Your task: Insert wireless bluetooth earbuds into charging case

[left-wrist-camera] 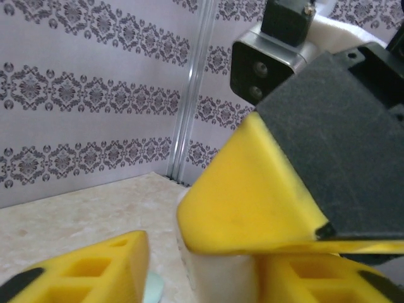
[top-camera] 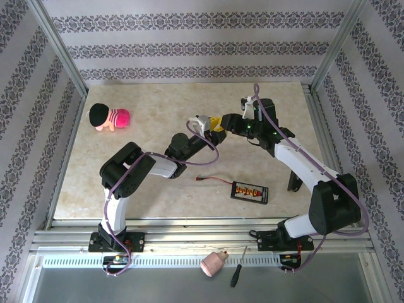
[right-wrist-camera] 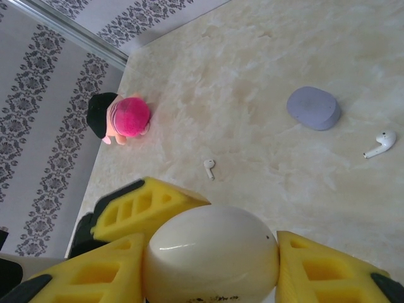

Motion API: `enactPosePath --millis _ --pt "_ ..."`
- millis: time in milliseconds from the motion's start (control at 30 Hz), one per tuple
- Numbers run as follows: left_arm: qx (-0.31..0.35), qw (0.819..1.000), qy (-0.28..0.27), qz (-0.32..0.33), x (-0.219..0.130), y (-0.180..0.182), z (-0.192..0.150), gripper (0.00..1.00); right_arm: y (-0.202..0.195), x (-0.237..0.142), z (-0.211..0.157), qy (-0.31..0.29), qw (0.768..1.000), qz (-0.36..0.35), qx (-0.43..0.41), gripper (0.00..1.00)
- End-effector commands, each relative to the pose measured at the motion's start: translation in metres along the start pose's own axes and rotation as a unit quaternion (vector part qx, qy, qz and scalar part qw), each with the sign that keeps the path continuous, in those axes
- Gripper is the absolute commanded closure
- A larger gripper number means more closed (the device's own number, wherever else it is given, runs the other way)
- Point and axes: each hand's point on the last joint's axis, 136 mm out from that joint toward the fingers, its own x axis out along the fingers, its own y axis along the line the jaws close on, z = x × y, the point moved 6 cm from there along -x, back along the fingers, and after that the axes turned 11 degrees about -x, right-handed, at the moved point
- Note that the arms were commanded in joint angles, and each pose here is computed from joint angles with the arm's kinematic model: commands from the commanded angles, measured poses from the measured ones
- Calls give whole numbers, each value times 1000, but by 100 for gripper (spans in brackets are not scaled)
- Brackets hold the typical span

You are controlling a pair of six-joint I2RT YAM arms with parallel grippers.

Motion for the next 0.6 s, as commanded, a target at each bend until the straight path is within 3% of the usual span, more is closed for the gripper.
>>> enactPosePath --millis 0,200,367,567 --pt "-1 999 -17 -28 5 -10 3 62 0 5 -5 7 1000 5 -11 62" --pt "-3 999 -12 -29 4 -9 1 86 3 2 -2 1 1000 8 -17 58" --pt "-8 999 -7 -37 0 -12 2 89 12 -12 8 -26 998 23 -50 37" --pt "-20 996 20 -86 -14 -18 7 90 33 -47 23 -92 981 100 -141 30"
